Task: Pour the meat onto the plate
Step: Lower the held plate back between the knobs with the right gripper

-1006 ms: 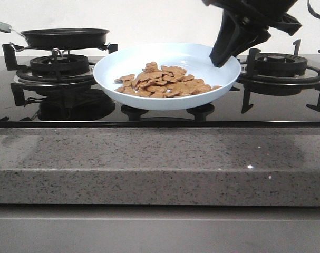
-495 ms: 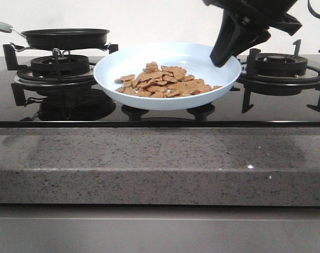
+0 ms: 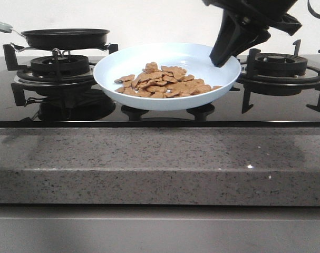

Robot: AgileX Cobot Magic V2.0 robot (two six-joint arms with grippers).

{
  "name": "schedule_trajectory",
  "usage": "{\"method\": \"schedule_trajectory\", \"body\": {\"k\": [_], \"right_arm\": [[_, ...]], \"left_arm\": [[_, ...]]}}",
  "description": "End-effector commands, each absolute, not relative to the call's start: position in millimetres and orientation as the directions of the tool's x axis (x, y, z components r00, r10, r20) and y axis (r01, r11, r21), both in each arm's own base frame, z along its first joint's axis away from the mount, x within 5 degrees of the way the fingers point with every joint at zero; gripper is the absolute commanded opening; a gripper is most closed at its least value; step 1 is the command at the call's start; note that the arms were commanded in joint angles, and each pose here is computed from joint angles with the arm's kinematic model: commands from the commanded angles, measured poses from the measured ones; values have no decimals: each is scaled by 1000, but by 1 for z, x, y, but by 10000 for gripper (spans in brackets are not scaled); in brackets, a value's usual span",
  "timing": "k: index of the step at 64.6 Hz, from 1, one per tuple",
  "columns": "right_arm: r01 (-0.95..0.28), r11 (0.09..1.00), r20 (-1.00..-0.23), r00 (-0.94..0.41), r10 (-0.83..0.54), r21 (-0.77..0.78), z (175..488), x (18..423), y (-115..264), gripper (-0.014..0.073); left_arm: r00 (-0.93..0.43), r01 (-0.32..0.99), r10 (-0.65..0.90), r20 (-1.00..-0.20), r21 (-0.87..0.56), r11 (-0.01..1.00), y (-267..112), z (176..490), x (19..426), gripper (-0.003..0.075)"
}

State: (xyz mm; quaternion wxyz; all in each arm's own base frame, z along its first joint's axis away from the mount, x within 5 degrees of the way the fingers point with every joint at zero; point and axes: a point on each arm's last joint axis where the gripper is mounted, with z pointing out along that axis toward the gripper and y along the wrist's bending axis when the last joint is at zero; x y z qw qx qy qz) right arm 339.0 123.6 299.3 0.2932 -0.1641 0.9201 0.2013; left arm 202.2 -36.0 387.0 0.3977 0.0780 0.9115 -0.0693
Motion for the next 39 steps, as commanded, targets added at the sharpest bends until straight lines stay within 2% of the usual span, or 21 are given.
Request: {"method": "schedule_trajectory", "body": {"k": [1, 16, 39], "right_arm": [[-432, 859, -682, -717, -143, 274, 324, 336, 124, -106], [-432, 859, -682, -717, -143, 274, 324, 336, 124, -106], [-432, 859, -682, -717, -142, 275, 324, 336, 124, -106]], "left_arm": [[-600, 203, 61, -798, -79, 976, -40, 391, 188, 531], [-613, 208, 59, -788, -90, 974, -37, 369, 160, 531], [-620, 209, 60, -782, -91, 974, -36, 364, 151, 531]]}}
